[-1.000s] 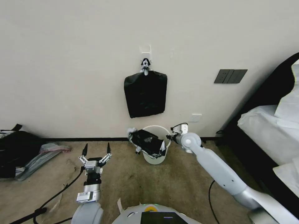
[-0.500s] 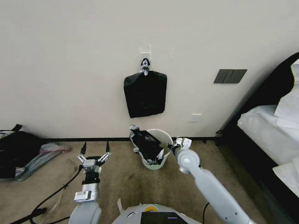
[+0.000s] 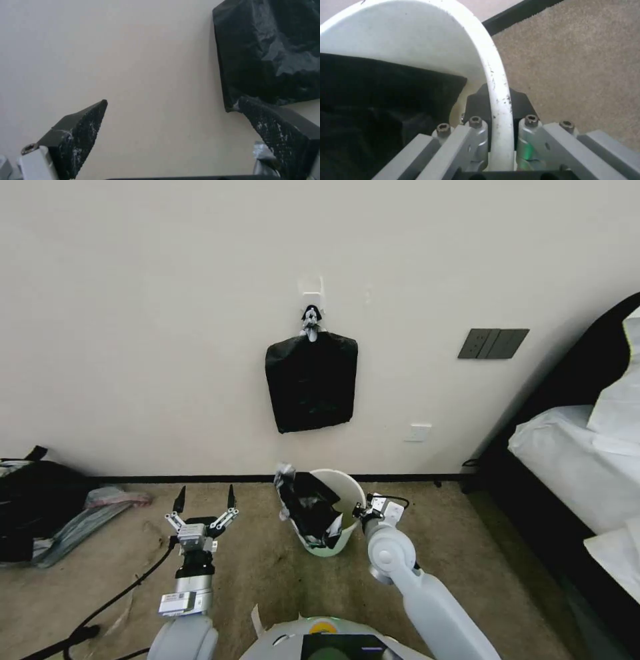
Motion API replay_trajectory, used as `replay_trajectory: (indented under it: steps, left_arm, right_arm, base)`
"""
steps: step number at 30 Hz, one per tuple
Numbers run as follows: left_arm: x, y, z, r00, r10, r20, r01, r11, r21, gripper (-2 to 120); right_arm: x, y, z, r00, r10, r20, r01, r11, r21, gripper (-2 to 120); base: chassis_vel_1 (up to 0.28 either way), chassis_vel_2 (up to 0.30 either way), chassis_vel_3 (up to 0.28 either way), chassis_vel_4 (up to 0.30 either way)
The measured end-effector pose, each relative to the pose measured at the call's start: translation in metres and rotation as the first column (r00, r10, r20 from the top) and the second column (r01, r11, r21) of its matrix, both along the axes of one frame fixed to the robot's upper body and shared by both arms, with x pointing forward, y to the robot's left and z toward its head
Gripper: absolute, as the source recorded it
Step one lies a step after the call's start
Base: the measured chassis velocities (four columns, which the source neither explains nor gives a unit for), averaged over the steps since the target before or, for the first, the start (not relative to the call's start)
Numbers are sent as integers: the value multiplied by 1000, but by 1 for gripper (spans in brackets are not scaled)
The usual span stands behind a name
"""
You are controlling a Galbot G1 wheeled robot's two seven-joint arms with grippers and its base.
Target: Place a trash bag onto the trash bin.
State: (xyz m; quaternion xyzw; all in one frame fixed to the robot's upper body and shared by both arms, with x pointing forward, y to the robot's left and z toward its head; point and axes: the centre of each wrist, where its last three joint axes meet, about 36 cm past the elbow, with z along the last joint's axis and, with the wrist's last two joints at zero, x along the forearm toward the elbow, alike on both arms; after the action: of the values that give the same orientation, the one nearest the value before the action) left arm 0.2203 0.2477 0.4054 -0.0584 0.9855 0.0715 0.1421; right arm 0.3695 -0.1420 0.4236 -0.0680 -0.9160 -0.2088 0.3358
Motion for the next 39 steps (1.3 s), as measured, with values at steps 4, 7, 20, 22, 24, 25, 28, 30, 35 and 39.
replay_trajectory:
  steps: [4,7,20,22,24,25,28,30,35,39]
  left_arm:
    - [-2,-1,1,1000,-2,1,2,1000,0,100]
    - [-2,-1,1,1000,-3,2,3,1000,-1,100]
    - [-6,-8,3,1000,-11,1,11,1000,-15,100]
    - [-7,-9,2,1000,-13,-3,13,1000,-17,100]
    - [-8,-10,2,1000,-15,-6,14,1000,-20,100]
    - [-8,-10,2,1000,-15,-6,14,1000,-20,100]
    - [-10,-12,0,1000,-18,-15,18,1000,-23,100]
    - [-10,-12,-1,1000,-18,-18,18,1000,-22,100]
    - [-16,-13,-6,999,-18,-49,17,1000,-12,100]
    - [-25,-18,-15,992,-20,-125,19,1000,-6,100]
  right_arm:
    - [-2,1,-8,1000,-6,-21,6,1000,3,4]
    - [-3,2,-11,999,-10,-30,11,1000,2,4]
    - [-12,-1,-7,1000,0,-8,0,999,-34,32]
    - [-17,-4,-4,1000,4,13,-3,999,-52,41]
    - [-20,-6,-3,1000,6,29,-3,997,-82,50]
    - [-20,-6,-3,1000,6,29,-3,997,-82,50]
    - [-26,-12,0,996,-7,93,21,988,-155,65]
    - [-28,-15,2,991,-19,132,43,982,-186,70]
    - [-46,-29,28,938,37,343,81,943,-322,89]
    - [-59,-38,57,821,364,439,-171,892,-419,99]
  base:
    - [0,0,0,0]
    - [0,0,0,0]
    - [0,0,0,0]
    - [0,0,0,0]
    - [0,0,0,0]
    - [0,0,0,0]
    - [0,0,0,0]
    - [0,0,0,0]
    - [0,0,0,0]
    - [0,0,0,0]
